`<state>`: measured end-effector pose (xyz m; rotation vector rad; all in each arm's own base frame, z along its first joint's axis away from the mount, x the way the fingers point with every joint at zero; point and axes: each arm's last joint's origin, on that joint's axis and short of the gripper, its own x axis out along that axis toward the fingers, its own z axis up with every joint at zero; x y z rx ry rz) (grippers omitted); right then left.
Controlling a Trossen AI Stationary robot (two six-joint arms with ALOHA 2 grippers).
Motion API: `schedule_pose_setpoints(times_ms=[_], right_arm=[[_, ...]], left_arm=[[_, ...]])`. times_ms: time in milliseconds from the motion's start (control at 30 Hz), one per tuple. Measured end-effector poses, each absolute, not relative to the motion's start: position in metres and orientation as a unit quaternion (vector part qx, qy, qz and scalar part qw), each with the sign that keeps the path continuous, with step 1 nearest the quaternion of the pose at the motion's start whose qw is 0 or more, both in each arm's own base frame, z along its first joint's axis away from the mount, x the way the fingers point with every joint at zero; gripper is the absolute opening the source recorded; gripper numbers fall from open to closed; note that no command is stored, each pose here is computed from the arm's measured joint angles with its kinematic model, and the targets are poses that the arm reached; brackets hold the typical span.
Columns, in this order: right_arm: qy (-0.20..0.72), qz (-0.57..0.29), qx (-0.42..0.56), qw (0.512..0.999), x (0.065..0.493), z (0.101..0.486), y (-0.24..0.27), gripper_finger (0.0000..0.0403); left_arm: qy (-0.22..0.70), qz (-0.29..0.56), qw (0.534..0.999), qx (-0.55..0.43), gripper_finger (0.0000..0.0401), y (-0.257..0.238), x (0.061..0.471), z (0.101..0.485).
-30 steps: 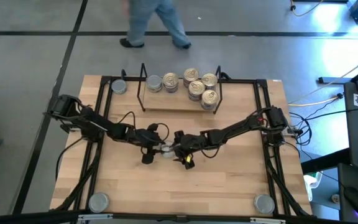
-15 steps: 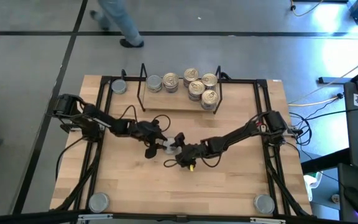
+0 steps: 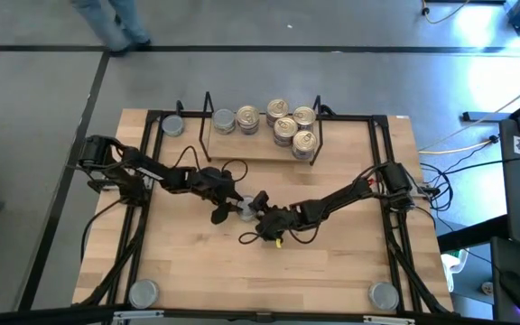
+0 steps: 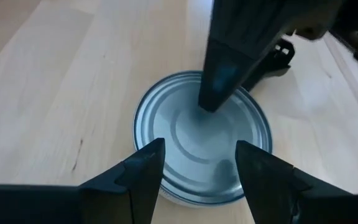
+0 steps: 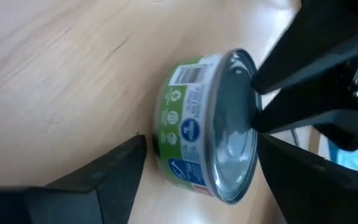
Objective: Stack canned seafood by type on shelf
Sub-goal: Put the green tuna can on the shelf
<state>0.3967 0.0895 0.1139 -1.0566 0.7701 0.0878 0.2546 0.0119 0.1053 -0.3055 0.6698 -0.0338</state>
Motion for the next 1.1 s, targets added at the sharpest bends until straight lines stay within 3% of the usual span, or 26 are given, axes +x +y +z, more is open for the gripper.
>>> schedule_pose_setpoints(times_ms=[400, 767, 1100], right_arm=[[0.342, 0.039, -0.535, 0.772, 0.405, 0.101, 0.084, 0.0303], [0.356, 0.034, -0.488, 0.796, 0.408, 0.098, 0.065, 0.0160], [0.347, 0.004, -0.475, 0.809, 0.401, 0.113, 0.086, 0.0153]], left_arm=[[0.326, -0.014, 0.933, -0.151, 0.0200, 0.013, 0.255, 0.105], [0.324, -0.005, 0.932, -0.160, 0.0200, 0.013, 0.255, 0.106], [0.315, -0.003, 0.933, -0.171, 0.0200, 0.012, 0.253, 0.115]])
